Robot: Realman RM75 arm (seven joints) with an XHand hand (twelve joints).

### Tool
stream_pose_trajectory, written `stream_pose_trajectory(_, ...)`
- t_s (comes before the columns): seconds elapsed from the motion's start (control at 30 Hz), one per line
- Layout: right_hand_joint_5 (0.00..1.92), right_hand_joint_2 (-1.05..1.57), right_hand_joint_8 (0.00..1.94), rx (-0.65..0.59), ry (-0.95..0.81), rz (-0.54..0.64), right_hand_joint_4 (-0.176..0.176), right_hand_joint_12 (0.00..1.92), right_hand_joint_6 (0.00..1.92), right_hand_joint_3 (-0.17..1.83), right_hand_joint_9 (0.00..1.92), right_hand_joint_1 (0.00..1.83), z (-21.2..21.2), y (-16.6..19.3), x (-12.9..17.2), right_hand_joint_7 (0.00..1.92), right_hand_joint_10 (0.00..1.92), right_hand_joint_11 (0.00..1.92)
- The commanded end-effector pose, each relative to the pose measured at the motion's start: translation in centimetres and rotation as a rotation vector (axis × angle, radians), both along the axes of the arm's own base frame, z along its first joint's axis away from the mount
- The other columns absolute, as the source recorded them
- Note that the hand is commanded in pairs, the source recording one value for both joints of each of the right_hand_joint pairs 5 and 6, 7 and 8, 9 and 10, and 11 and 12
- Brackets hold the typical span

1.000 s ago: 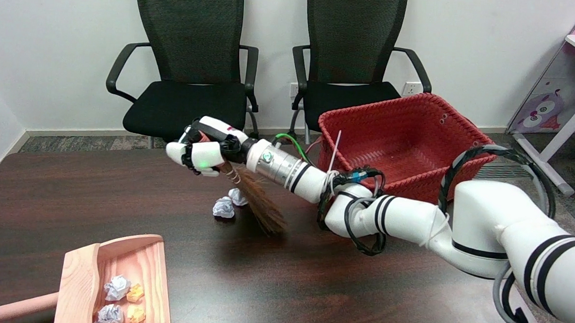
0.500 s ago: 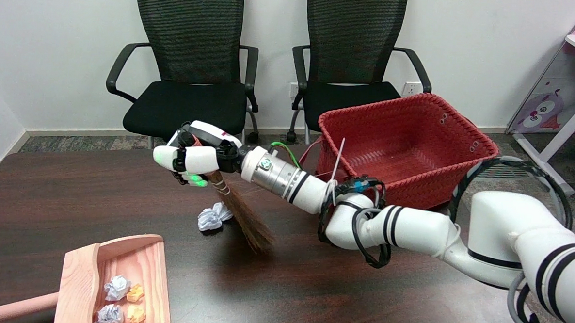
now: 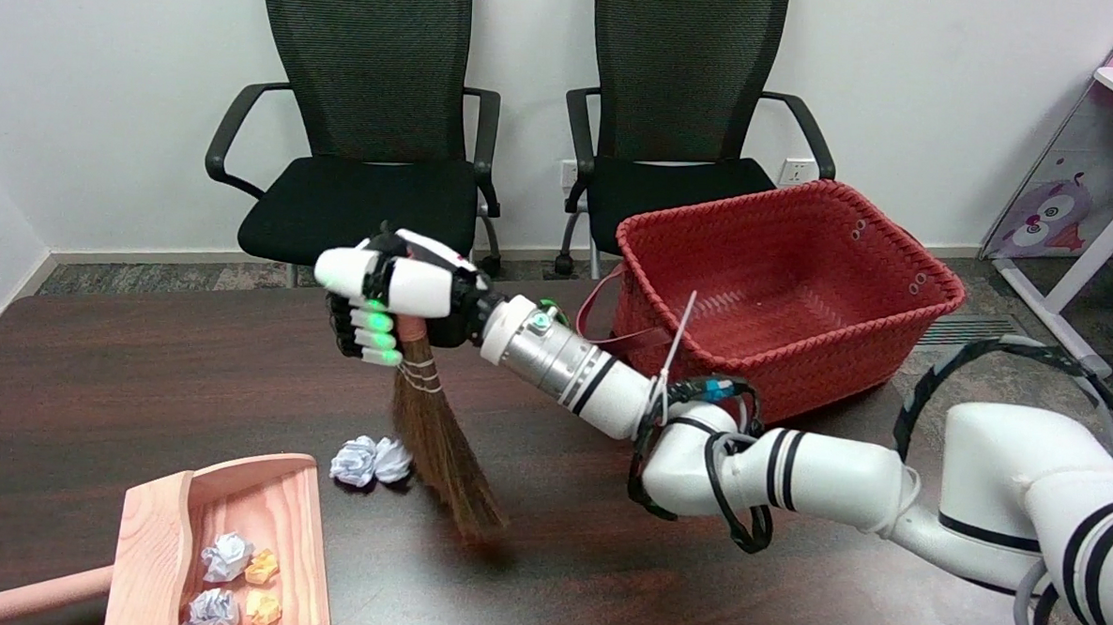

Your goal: Sweep the paper ball into the dustpan.

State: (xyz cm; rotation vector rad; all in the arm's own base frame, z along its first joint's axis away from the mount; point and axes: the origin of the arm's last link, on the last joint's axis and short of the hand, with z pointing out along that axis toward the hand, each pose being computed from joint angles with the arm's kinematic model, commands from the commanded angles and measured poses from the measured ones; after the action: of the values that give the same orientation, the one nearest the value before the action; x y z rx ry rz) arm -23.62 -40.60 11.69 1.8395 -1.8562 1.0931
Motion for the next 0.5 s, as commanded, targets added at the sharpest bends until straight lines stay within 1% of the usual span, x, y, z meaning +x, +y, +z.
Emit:
stream_pose_trajectory(0.03,1.92,1.33,1.92,0.039,-0.408,-0.106,-0.008,1.92,1.92,1.61,1.92,0.88,3.1,1.4,2.3,1.92,1.92,1.92)
stream_pose_trajectory(0.2,1.92,1.28,1.92,0.03,-0.437,-0.08,-0.007,1.92,1.92,1.67,1.92,0.88,3.8,1.2,3.0,1.92,1.92,1.92)
stream_pose_trajectory(0.3,1.92,1.26,1.92,0.02,-0.506,-0.079,-0.007,1.92,1.92,1.68,1.92,0.88,4.6,1.0,3.7,1.92,1.92,1.92)
stream_pose_trajectory(0.43,1.92,1.23,1.92,-0.017,-0.61,-0.04,-0.007,1.92,1.92,1.71,1.92,0.88,6.2,0.7,4.6,1.92,1.92,1.92)
stream_pose_trajectory(0.5,1.92,1.22,1.92,-0.031,-0.621,-0.023,-0.007,1.92,1.92,1.71,1.92,0.88,6.6,0.5,4.8,1.92,1.92,1.92)
